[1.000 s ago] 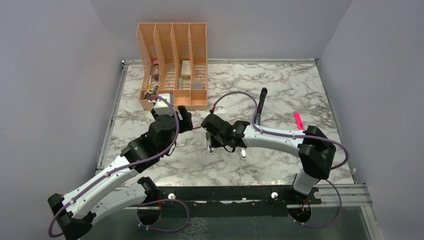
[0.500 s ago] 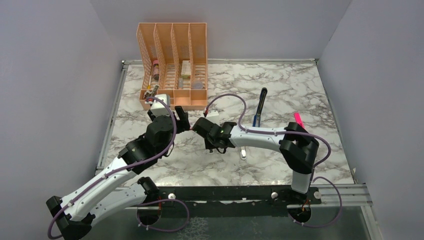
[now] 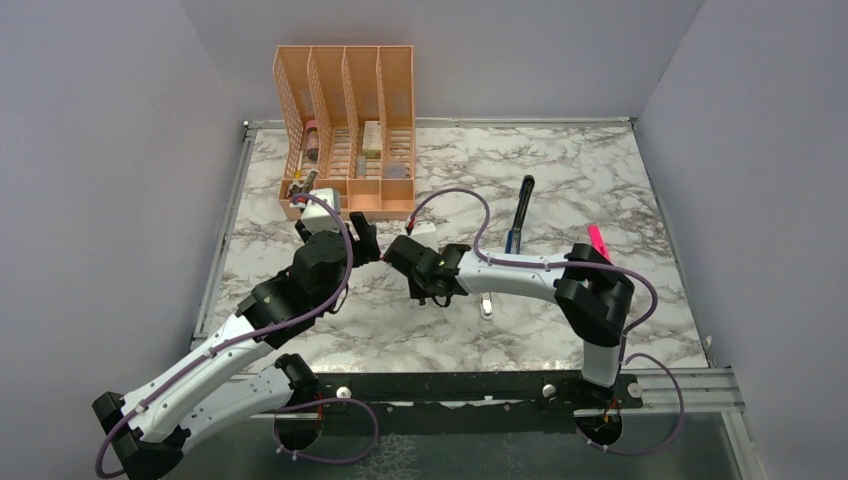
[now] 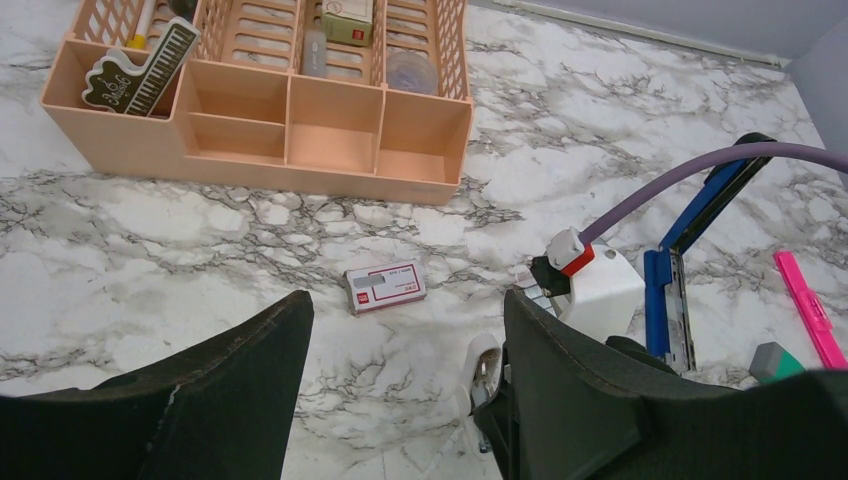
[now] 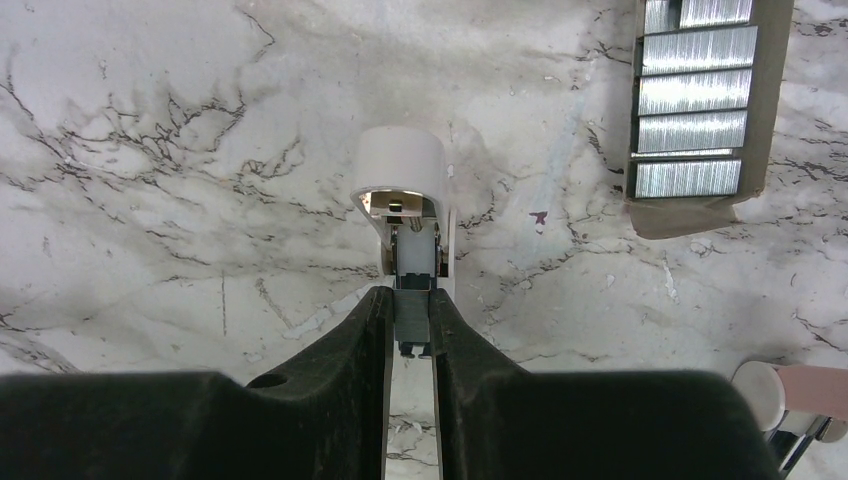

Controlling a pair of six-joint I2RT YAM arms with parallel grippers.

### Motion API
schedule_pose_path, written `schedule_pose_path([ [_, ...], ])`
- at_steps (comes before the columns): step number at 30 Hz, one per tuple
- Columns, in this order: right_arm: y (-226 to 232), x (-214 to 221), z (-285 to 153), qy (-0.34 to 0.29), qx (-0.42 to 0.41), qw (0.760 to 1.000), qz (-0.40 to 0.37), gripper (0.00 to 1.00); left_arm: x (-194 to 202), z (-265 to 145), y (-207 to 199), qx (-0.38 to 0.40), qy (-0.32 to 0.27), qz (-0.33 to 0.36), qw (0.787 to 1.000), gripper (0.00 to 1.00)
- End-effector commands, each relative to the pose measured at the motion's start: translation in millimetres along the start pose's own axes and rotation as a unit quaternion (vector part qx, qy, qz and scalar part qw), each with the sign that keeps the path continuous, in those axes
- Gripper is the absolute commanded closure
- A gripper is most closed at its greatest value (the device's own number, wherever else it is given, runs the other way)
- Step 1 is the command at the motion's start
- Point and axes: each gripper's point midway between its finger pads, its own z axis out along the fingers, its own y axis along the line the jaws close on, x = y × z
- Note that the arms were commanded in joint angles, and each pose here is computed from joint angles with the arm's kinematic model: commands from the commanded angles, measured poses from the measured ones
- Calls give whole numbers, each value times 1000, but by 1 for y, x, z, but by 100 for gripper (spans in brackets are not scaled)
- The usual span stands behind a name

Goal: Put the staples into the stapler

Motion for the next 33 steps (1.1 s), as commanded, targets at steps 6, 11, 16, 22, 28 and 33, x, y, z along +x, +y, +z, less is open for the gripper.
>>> schedule_pose_path([
  [6, 2, -1, 5, -3, 10, 1000, -12, 77, 0, 0, 7, -14, -6, -4, 1000, 29],
  [11, 0, 3, 7, 3, 12, 1000, -15, 77, 0, 1, 7, -15, -6, -3, 1000, 29],
  [16, -1, 7, 6, 9, 9, 1000, -17, 77, 0, 1, 7, -15, -5, -3, 1000, 29],
  [22, -2, 14, 3, 22, 3, 1000, -20, 77, 1, 1, 7, -16, -5, -3, 1000, 29],
  [28, -3, 19, -5, 33, -9, 999, -25, 74, 1, 2, 7, -17, -5, -2, 1000, 29],
  [33, -3, 12, -13, 25, -12, 999, -24, 67, 2, 2, 7, -18, -3, -1, 1000, 29],
])
